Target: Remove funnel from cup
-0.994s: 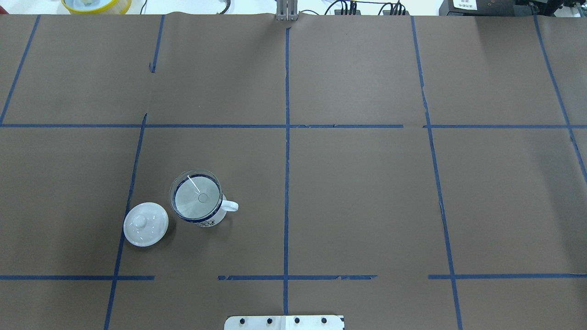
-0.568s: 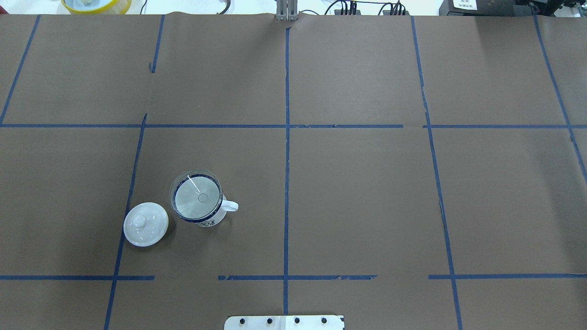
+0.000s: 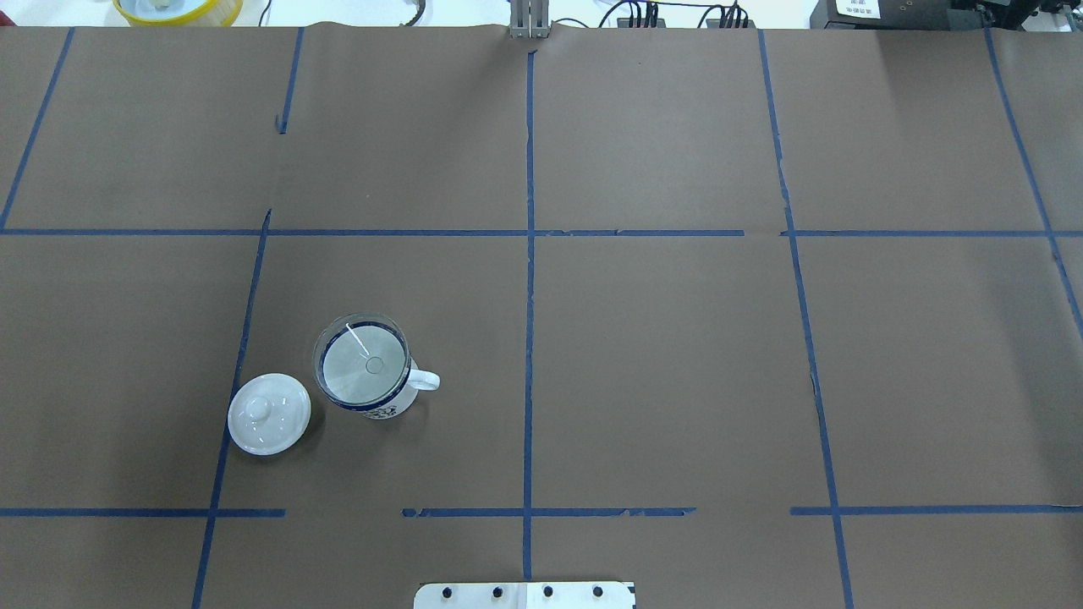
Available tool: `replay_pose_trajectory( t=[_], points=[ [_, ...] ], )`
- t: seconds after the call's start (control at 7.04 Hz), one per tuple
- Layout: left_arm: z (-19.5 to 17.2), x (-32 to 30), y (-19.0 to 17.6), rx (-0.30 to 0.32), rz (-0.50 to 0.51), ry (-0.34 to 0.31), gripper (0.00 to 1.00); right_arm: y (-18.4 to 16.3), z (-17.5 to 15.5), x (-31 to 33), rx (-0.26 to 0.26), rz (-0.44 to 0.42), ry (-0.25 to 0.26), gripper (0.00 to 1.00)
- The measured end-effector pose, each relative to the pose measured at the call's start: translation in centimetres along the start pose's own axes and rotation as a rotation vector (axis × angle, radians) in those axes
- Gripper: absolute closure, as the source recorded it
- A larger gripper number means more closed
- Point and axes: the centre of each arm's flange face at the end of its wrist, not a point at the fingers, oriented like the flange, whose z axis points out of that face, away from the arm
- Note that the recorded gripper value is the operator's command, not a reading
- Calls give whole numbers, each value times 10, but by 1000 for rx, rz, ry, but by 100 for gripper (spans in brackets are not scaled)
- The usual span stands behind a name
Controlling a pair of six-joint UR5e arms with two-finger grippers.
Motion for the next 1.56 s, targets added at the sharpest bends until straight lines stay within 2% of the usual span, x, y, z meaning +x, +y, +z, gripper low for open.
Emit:
replay_pose_trajectory(
  t=[0.28,0.71,1.14,1.42,1.56],
  points=[
    [2,66,-11,31,20,14,0,0,0,0,-1,0,0,0],
    [32,210,-6,25,-66,77,0,0,0,0,0,0,0,0],
    [63,335,20,32,-284,126,0,0,0,0,0,0,0,0],
    [64,421,13,3,-424,161,0,0,0,0,1,-1,0,0],
    [62,474,6,-15,-494,145,0,0,0,0,1,0,0,0]
  ],
)
